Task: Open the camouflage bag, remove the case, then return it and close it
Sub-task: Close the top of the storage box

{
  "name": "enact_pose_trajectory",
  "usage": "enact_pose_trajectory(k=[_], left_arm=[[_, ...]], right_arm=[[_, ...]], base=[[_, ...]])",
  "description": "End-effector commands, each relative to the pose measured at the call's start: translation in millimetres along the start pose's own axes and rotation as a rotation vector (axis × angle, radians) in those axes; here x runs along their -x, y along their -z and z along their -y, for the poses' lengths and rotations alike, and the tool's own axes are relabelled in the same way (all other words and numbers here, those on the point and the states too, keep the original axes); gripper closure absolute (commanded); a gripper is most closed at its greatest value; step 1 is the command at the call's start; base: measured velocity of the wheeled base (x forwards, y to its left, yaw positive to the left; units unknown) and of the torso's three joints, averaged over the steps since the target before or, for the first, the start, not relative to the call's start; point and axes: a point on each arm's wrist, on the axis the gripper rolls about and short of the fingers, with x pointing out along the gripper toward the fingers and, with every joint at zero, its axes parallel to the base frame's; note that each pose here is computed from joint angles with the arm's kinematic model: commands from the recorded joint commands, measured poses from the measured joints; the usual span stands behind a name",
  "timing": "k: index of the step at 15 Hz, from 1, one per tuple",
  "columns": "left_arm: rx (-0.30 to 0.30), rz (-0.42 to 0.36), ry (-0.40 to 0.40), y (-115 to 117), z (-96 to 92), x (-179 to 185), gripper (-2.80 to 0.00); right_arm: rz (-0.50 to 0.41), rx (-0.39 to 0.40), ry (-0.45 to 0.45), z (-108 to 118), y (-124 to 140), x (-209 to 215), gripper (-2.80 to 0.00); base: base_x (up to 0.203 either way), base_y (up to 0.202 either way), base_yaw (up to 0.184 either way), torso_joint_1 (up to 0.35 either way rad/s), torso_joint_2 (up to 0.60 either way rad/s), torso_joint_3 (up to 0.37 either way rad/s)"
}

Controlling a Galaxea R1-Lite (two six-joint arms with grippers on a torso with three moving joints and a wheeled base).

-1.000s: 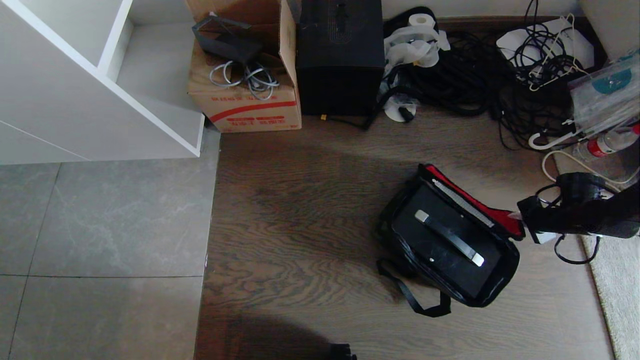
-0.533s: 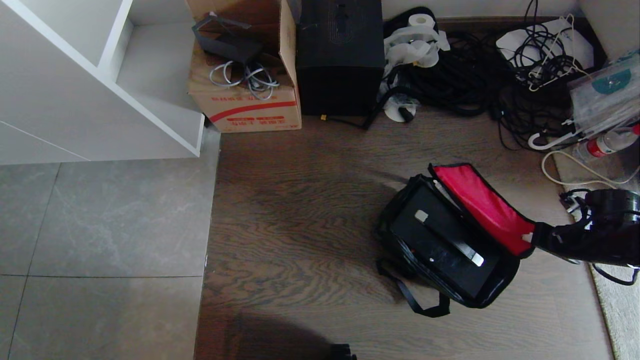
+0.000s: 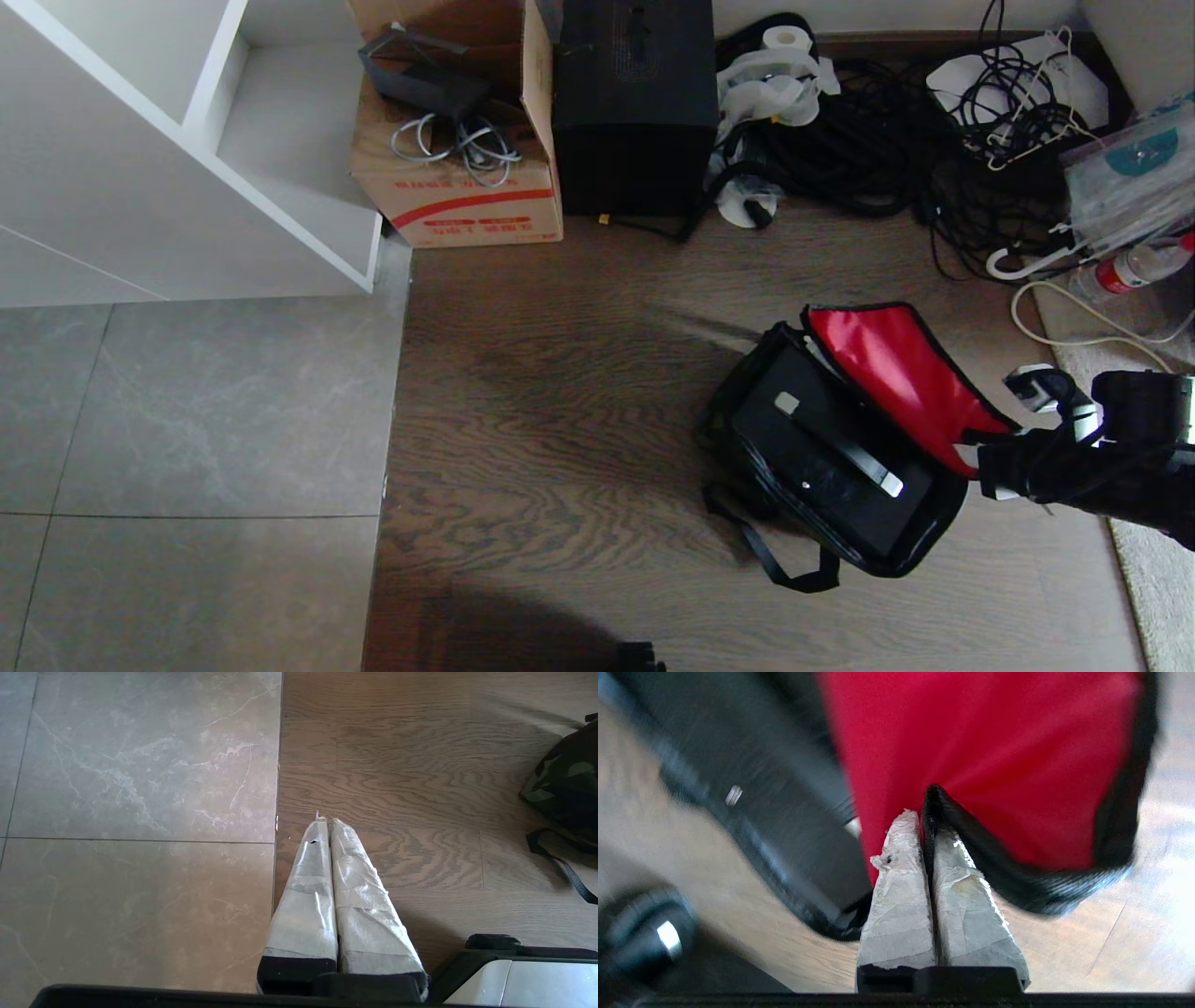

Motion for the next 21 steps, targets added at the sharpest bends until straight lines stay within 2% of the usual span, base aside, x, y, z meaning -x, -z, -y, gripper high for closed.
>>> enact_pose_trajectory(k=[1, 2, 6, 10, 15, 18, 19, 21], left_arm=[[0.000, -0.006, 0.000, 3, 0.0, -1, 0.00], [0.000, -0.006, 0.000, 3, 0.0, -1, 0.00], [0.000, -0.006, 0.000, 3, 0.0, -1, 0.00], [0.000, -0.006, 0.000, 3, 0.0, -1, 0.00], [0.000, -0.006, 0.000, 3, 0.0, -1, 0.00], [0.000, -0.006, 0.000, 3, 0.0, -1, 0.00], [0.000, -0.006, 0.000, 3, 0.0, -1, 0.00], [0.000, -0.006, 0.000, 3, 0.0, -1, 0.00]], right_arm=[[-0.012, 0.075, -0.040, -15, 9, 3, 0.00], [-0.010, 0.091, -0.052, -19, 11, 2, -2.80], [0.018, 0.091, -0.224, -30, 15, 7, -2.80], [-0.013, 0.083, -0.279, -43, 21, 16, -2.80], [-0.210, -0.011, -0.421, -67, 46, 54, -2.80], [-0.289, -0.049, -0.452, -74, 51, 76, -2.80], [-0.283, -0.047, -0.448, -74, 48, 82, -2.80], [-0.214, -0.023, -0.415, -71, 33, 92, -2.80]], base=[[0.000, 0.000, 0.000, 0.000, 0.00, 0.000], [0.000, 0.000, 0.000, 0.000, 0.00, 0.000], [0.000, 0.000, 0.000, 0.000, 0.00, 0.000], [0.000, 0.000, 0.000, 0.000, 0.00, 0.000], [0.000, 0.000, 0.000, 0.000, 0.00, 0.000], [0.000, 0.000, 0.000, 0.000, 0.00, 0.000], [0.000, 0.000, 0.000, 0.000, 0.00, 0.000], [0.000, 0.000, 0.000, 0.000, 0.00, 0.000]])
